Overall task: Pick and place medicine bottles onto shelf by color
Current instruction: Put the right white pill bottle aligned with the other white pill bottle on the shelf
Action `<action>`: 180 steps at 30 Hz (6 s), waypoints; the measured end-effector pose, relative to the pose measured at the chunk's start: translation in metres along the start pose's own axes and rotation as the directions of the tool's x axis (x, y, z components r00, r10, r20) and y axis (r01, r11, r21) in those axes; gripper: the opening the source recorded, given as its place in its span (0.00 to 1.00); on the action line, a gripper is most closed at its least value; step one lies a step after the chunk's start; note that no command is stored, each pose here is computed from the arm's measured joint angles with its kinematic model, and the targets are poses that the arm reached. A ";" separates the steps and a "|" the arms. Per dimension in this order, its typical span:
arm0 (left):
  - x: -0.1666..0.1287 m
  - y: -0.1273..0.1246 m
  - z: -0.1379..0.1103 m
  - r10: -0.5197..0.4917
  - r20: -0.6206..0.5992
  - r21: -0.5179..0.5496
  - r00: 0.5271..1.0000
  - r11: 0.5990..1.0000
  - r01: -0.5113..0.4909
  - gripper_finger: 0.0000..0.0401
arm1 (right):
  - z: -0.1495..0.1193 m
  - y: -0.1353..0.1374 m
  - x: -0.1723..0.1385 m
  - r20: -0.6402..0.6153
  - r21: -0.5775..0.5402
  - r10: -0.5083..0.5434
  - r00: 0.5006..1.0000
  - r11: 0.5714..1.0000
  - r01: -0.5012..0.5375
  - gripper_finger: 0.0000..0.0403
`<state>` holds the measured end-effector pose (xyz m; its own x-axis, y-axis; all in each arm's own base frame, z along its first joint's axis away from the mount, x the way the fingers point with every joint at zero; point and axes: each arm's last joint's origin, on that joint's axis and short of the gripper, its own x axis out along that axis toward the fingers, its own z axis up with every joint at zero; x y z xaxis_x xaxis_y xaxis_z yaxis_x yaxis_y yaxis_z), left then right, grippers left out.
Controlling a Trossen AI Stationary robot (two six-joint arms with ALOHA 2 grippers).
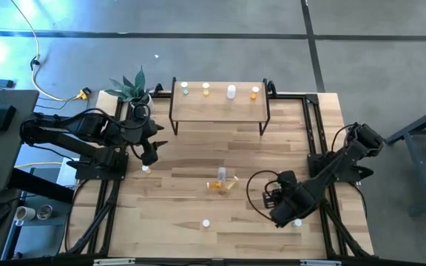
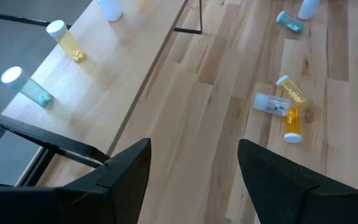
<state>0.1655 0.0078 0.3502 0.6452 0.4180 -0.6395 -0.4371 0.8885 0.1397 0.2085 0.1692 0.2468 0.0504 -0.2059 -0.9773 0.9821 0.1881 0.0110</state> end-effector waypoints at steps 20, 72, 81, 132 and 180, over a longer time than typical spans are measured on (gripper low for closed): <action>0.007 -0.003 0.002 0.015 -0.009 -0.028 1.000 0.999 -0.015 0.57 | -0.002 -0.025 0.018 0.096 -0.048 -0.160 0.982 0.985 0.165 0.40; 0.035 -0.016 0.005 0.073 -0.096 -0.153 0.993 0.984 -0.087 0.57 | 0.023 -0.108 0.085 -0.024 -0.094 0.178 0.984 0.979 -0.179 0.54; 0.035 -0.016 0.005 0.073 -0.096 -0.152 0.993 0.984 -0.087 0.57 | 0.024 -0.108 0.085 -0.006 -0.087 0.194 0.981 0.977 -0.194 0.42; 0.042 -0.012 0.022 -0.393 -0.036 -0.016 0.919 0.920 0.393 0.57 | 0.080 0.025 -0.006 0.056 -0.145 0.585 0.809 0.806 -0.573 0.31; 0.170 -0.073 0.080 -0.455 0.432 -0.159 0.779 0.811 0.563 0.57 | 0.195 0.041 -0.080 -0.163 -0.702 0.796 0.583 0.321 -0.636 0.31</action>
<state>0.3572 0.0288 0.2920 0.9719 0.0025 -0.2353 -0.0912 0.9257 -0.3671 0.2804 0.0065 0.3669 0.7817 0.1865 -0.5951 0.1560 0.8654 0.4761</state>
